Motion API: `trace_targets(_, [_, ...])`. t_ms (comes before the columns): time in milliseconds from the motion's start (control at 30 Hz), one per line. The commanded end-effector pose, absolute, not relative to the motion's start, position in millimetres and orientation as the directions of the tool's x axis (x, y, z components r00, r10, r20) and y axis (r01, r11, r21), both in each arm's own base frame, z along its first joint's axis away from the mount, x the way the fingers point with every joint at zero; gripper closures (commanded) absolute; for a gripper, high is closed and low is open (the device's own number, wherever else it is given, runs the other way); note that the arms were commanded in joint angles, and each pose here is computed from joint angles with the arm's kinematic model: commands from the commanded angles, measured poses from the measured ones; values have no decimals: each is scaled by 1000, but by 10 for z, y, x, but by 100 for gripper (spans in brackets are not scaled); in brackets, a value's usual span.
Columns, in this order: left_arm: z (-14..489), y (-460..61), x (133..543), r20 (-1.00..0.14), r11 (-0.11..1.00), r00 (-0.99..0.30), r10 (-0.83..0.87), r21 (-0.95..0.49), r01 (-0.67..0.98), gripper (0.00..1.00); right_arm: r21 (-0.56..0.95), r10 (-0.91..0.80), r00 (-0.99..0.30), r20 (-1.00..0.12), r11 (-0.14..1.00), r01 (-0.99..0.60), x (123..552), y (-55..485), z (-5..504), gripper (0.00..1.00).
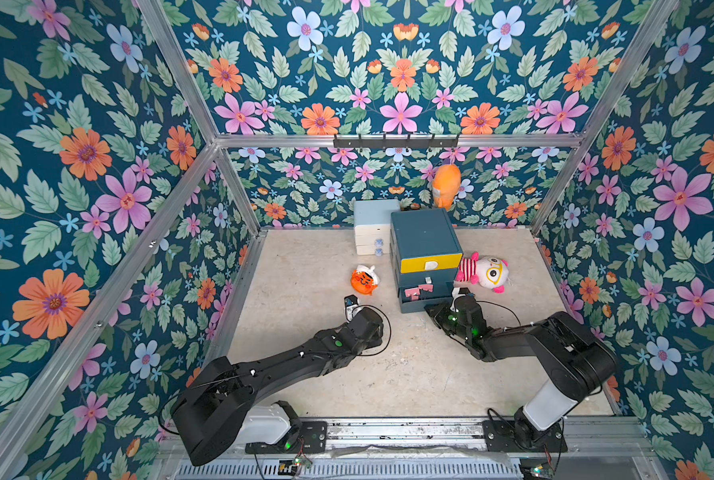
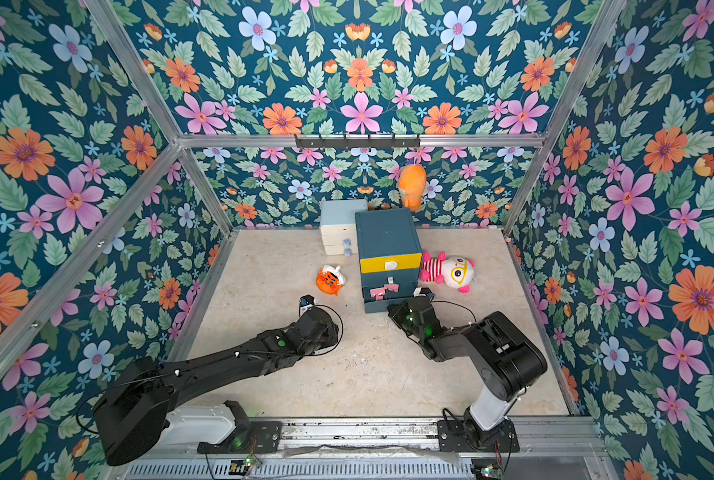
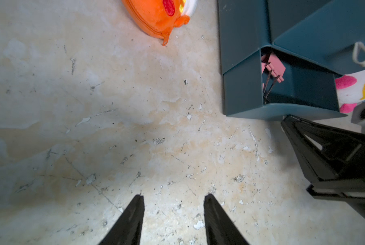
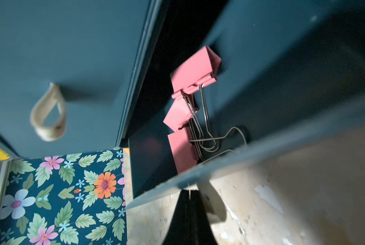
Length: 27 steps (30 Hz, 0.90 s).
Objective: Put the binder clips in the drawer according to color
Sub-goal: Close the drawer in the storage box.
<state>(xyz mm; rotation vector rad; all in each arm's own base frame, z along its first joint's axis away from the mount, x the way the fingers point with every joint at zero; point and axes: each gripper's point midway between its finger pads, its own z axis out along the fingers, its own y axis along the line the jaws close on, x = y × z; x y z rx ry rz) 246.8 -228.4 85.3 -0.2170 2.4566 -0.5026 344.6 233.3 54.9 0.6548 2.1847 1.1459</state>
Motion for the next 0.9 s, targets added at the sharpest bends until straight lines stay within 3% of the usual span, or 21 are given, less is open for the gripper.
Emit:
trace_targets(0, [875,-2262,2494,-551,908,-782,-292,-416,-47,49,867,680,-660,-320,492,87,3639,2358,710,99])
trace_targets(733, [894,-2137,2493,-564,901,-760,-323,-430,-64,48,875,749,-572,-334,472,107,4095,2394,654,95])
trace_targets(833, [971,-2114,2511,-577,898,-746,-333,-436,-62,42,873,758,-556,-342,475,109,4039,2327,689,91])
trace_targets(867, [1012,-2076,2524,-588,898,-734,-340,-435,-68,35,868,760,-546,-352,484,113,3993,2277,704,88])
